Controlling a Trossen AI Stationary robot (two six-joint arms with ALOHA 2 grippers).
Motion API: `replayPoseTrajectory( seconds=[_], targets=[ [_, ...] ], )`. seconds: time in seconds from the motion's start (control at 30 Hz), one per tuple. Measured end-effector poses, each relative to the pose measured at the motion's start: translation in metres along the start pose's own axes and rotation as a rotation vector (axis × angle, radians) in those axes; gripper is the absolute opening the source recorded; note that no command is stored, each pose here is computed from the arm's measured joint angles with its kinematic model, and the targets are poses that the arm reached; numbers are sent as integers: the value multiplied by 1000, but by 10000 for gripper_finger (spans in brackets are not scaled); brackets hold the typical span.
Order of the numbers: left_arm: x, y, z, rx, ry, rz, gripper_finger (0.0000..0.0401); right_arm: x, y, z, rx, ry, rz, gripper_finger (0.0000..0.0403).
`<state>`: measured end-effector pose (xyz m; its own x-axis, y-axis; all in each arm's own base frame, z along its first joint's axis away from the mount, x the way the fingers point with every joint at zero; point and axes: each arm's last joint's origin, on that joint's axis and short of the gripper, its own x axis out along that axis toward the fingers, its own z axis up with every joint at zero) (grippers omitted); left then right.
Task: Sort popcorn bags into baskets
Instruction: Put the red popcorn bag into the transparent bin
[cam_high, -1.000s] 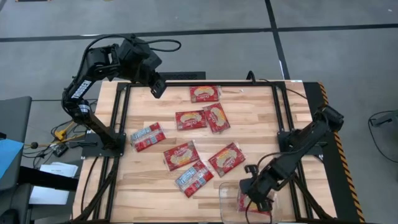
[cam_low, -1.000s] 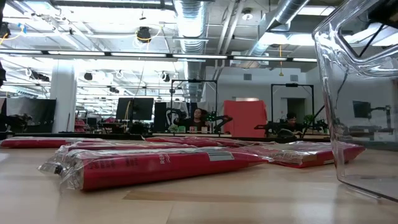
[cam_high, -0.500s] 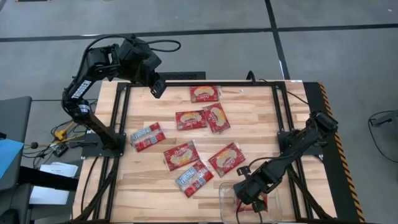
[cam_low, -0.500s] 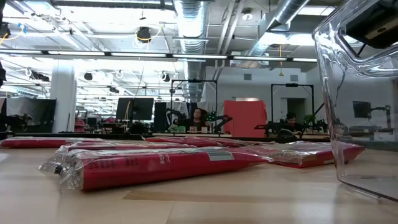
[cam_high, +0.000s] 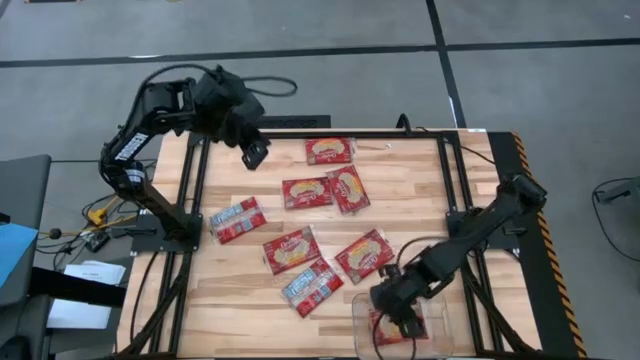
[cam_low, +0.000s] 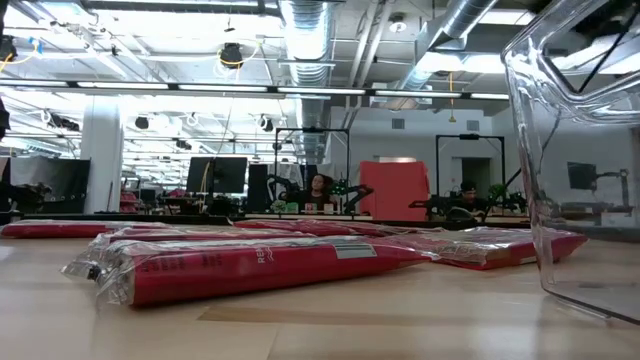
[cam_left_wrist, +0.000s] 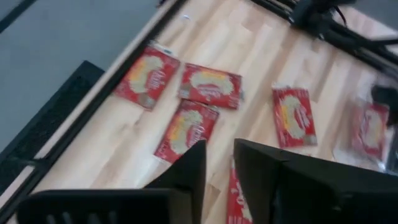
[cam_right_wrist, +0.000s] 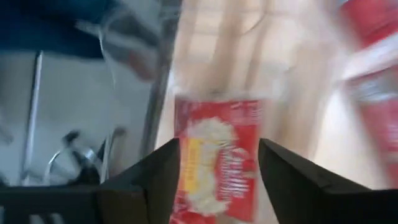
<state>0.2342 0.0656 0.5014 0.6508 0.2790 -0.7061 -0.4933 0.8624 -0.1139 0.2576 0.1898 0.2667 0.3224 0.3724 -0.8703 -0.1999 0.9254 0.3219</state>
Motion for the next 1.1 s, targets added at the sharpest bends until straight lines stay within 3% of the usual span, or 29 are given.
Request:
replayPoseTrajectory(
  seconds=[0.13,0.23,0.37,0.57,0.67,0.77,0.93,1.1],
  targets=[
    [19,-18,-7,45,45,-33,117,-49,-15,-1,66,-112,-164,254],
    [44,-40,-12,64,34,-81,141,-75,-38,-13,249,-129,-325,255],
    [92,-80,-32,119,25,-221,159,-88,-67,-32,503,-119,-410,255],
    [171,-128,-104,124,-1,-349,153,-70,-91,-59,676,-217,-391,255],
    [200,-134,-139,79,-73,-385,147,-52,-103,-71,724,-243,-383,255],
    [226,-131,-164,-2,-144,-350,134,-35,-116,-78,752,-257,-391,255],
    [260,-135,-180,-54,-167,-315,101,-24,-131,-83,795,-271,-410,255],
    [293,-156,-186,-9,-106,-335,66,-25,-136,-84,813,-279,-425,255]
  ],
)
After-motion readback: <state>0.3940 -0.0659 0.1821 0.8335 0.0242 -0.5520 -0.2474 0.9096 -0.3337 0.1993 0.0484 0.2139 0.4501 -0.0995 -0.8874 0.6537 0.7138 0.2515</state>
